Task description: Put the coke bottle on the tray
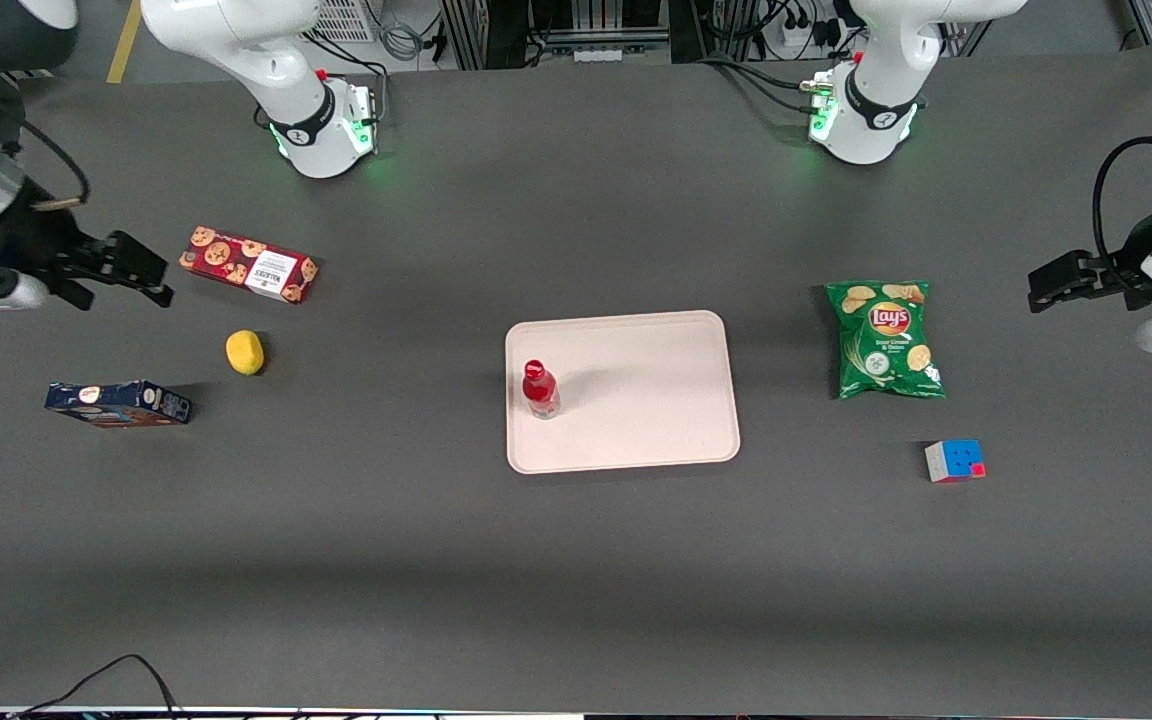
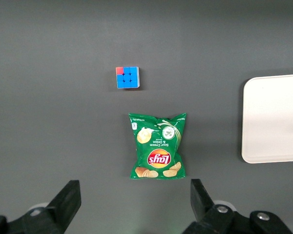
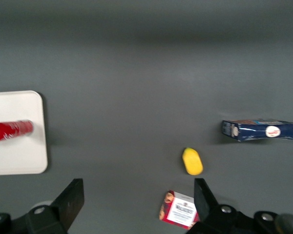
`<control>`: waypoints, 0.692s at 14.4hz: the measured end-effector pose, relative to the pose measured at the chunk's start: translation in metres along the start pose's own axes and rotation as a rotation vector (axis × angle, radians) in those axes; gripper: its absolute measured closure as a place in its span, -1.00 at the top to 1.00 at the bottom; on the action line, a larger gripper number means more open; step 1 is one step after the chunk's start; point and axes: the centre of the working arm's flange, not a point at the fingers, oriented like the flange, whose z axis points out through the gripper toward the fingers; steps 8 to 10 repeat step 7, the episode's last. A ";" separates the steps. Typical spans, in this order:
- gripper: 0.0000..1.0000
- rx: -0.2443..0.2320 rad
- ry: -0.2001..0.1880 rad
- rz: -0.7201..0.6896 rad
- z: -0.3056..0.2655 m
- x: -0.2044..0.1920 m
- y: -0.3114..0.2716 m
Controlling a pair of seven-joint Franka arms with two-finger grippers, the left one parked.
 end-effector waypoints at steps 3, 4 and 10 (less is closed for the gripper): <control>1.00 0.003 -0.024 -0.016 -0.003 -0.003 0.021; 1.00 0.003 -0.028 -0.018 -0.004 -0.004 0.020; 1.00 0.002 -0.034 -0.021 -0.005 -0.003 0.018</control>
